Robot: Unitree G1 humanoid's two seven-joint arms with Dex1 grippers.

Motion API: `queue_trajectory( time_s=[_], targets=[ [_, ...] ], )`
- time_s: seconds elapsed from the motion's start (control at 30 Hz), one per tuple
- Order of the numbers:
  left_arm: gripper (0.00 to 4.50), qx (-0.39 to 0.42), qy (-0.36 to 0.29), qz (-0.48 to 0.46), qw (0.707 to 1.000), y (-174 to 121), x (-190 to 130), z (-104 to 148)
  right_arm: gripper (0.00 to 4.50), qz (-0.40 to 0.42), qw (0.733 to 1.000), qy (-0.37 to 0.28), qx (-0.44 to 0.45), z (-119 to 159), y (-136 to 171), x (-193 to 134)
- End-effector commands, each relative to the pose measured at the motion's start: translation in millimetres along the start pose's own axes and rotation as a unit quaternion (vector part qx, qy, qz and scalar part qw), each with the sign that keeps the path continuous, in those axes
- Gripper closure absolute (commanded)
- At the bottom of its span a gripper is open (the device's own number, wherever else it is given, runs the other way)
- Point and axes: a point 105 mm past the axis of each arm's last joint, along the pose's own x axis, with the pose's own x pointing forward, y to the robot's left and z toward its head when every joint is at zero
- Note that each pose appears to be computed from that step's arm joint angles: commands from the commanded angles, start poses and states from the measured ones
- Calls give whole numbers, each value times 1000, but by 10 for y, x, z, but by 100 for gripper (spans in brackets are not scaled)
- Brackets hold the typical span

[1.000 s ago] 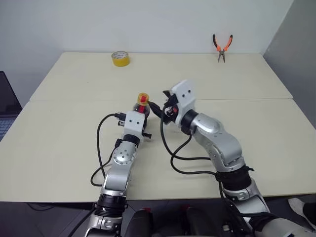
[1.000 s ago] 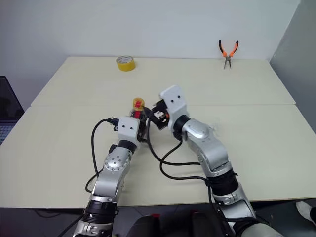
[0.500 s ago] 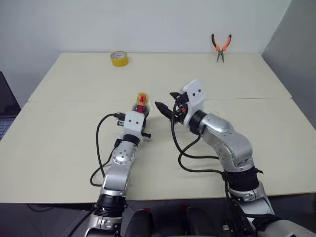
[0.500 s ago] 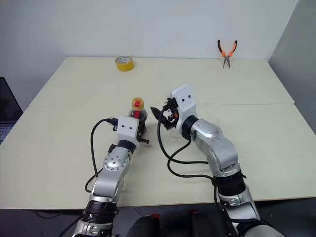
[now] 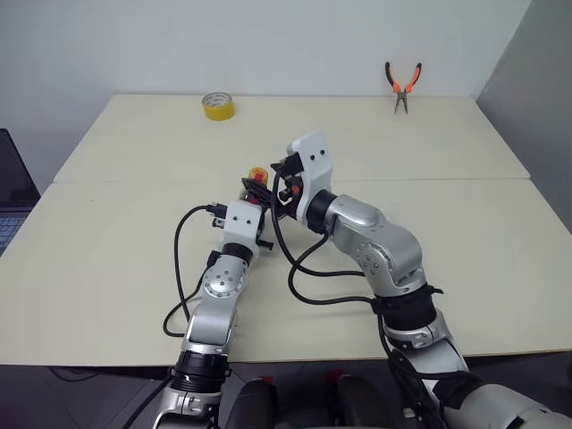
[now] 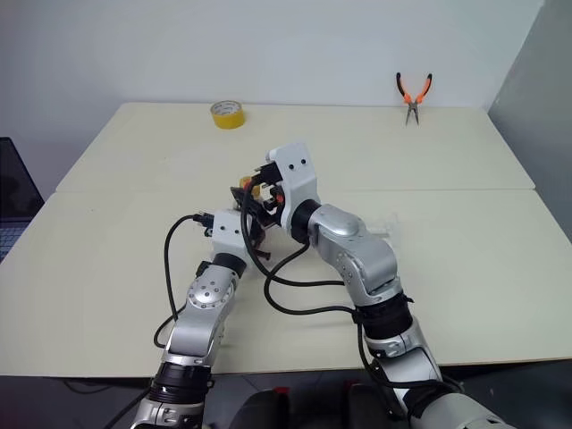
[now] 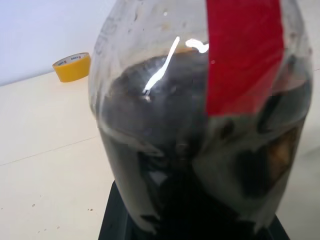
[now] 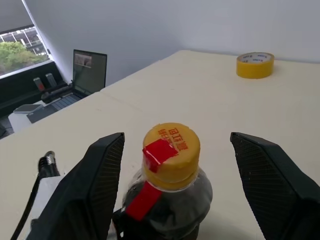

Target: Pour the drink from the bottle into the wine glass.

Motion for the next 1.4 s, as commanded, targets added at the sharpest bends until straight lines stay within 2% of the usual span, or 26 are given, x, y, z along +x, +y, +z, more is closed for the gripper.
queue_trajectory(
  time_s=[0.03, 0.23, 0.33, 0.5, 0.53, 0.87, 0.97, 1.17, 1.3, 1.4],
  targets=[
    [374, 3, -45, 6, 999, 25, 20, 236, 89, 5, 999, -29, -16, 149, 50, 28],
    [374, 2, -45, 6, 999, 18, 23, 231, 89, 4, 999, -30, -16, 138, 37, 31],
    [374, 1, -46, 5, 999, 14, 28, 233, 150, 5, 1000, -28, -13, 122, 40, 28],
    [374, 1, -46, 5, 999, 13, 29, 231, 320, 12, 1000, -27, -1, 105, 61, 25],
    [374, 1, -46, 6, 999, 13, 29, 231, 326, 15, 1000, -27, 5, 100, 66, 21],
    [376, 1, -46, 7, 999, 17, 22, 226, 326, 67, 986, -48, 146, 113, 181, -12],
    [376, 1, -46, 7, 999, 16, 17, 225, 326, 65, 986, -48, 148, 114, 165, -28],
    [376, -2, -48, 8, 999, 16, 15, 230, 326, -5, 997, -76, -24, 208, -24, -118],
    [376, -15, -52, 20, 998, 58, 7, 244, 327, -66, 983, -99, -141, 285, -199, -377],
    [376, -22, -64, 39, 997, 134, 6, 298, 327, -122, 972, -104, -174, 278, -384, -611]
  ],
)
